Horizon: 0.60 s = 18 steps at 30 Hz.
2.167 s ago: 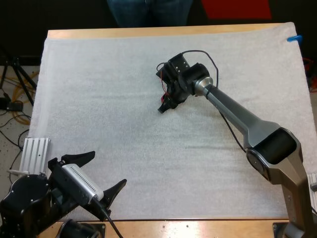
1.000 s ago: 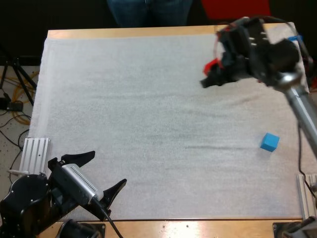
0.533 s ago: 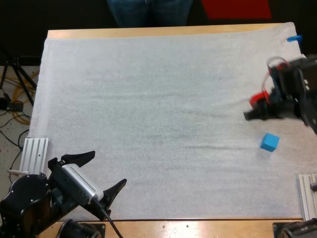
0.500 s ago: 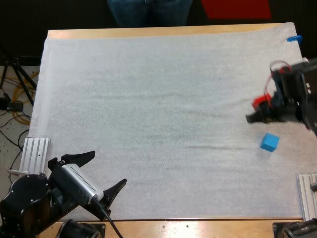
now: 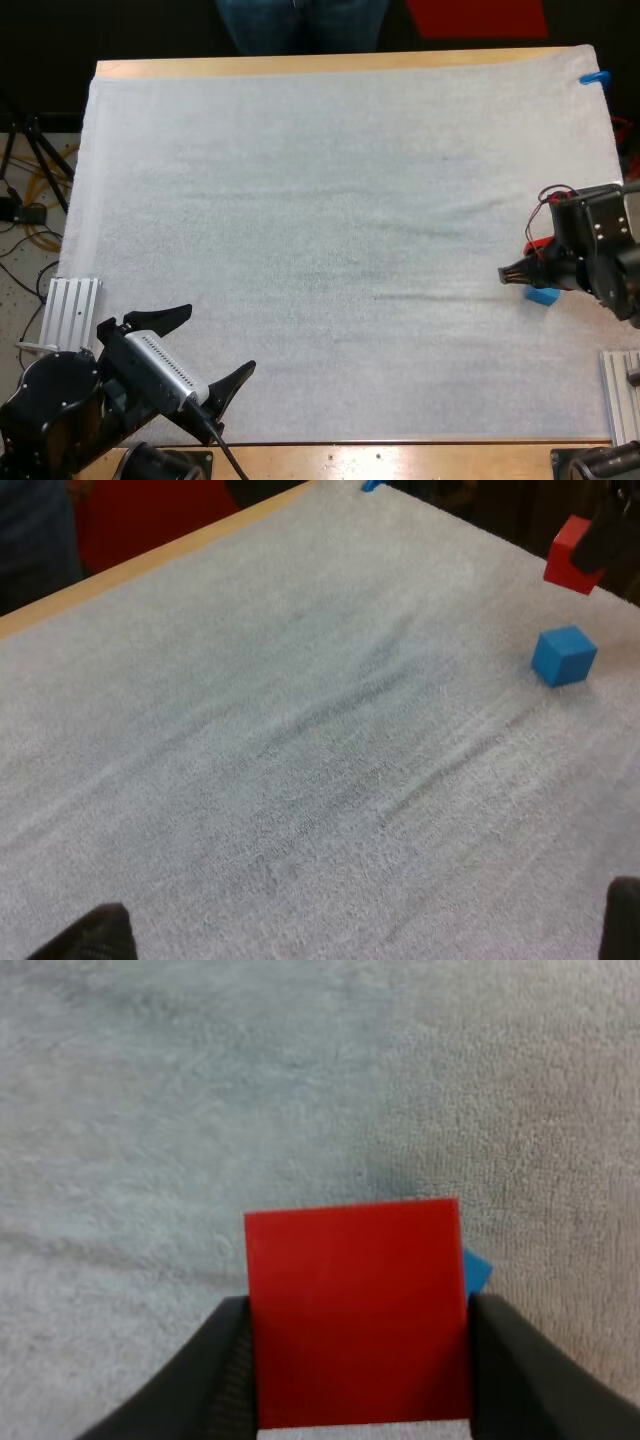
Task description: Stack red cube on blue cube
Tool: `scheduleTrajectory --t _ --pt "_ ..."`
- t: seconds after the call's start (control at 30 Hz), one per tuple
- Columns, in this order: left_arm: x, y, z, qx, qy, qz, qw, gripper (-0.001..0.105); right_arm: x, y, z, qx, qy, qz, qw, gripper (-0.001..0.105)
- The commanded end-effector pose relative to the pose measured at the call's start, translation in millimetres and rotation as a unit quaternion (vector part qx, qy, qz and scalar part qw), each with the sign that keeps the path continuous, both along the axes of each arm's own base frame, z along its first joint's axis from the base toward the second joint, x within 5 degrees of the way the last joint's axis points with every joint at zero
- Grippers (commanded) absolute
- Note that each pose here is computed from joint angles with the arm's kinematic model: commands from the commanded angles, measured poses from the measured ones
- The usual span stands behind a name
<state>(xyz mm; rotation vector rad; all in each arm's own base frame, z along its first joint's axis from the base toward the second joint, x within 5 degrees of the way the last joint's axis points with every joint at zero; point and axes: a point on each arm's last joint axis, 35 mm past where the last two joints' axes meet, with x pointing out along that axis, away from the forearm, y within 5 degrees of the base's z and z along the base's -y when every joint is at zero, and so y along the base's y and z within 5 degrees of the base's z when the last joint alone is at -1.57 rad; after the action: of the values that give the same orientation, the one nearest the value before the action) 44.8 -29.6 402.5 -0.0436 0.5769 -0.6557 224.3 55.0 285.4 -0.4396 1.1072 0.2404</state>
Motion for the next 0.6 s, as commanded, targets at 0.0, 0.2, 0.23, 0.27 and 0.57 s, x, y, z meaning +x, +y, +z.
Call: scheduleTrajectory --t 0.0,0.2,0.23,0.27,0.57 --pt "0.2 -0.2 0.5 -0.001 -0.002 -0.001 1.0000 0.087 0.2 -1.4 -3.7 -0.001 -0.008 -0.016 1.000 0.009" --pt "0.2 -0.2 0.5 -0.001 -0.002 -0.001 1.0000 0.087 -2.8 -2.9 -23.3 0.002 -0.004 -0.049 0.999 0.009" --pt "0.2 -0.2 0.5 -0.001 -0.002 -0.001 1.0000 0.087 -2.9 -3.0 -24.9 0.003 -0.005 -0.053 0.999 0.009" --pt "0.2 -0.2 0.5 -0.001 -0.002 -0.001 1.0000 0.087 -3.3 -3.2 -28.2 0.007 -0.006 -0.062 0.998 0.009" --pt "0.2 -0.2 0.5 -0.001 -0.002 -0.001 1.0000 0.087 -3.2 -16.4 -43.5 0.016 -0.014 -0.141 0.990 0.009"
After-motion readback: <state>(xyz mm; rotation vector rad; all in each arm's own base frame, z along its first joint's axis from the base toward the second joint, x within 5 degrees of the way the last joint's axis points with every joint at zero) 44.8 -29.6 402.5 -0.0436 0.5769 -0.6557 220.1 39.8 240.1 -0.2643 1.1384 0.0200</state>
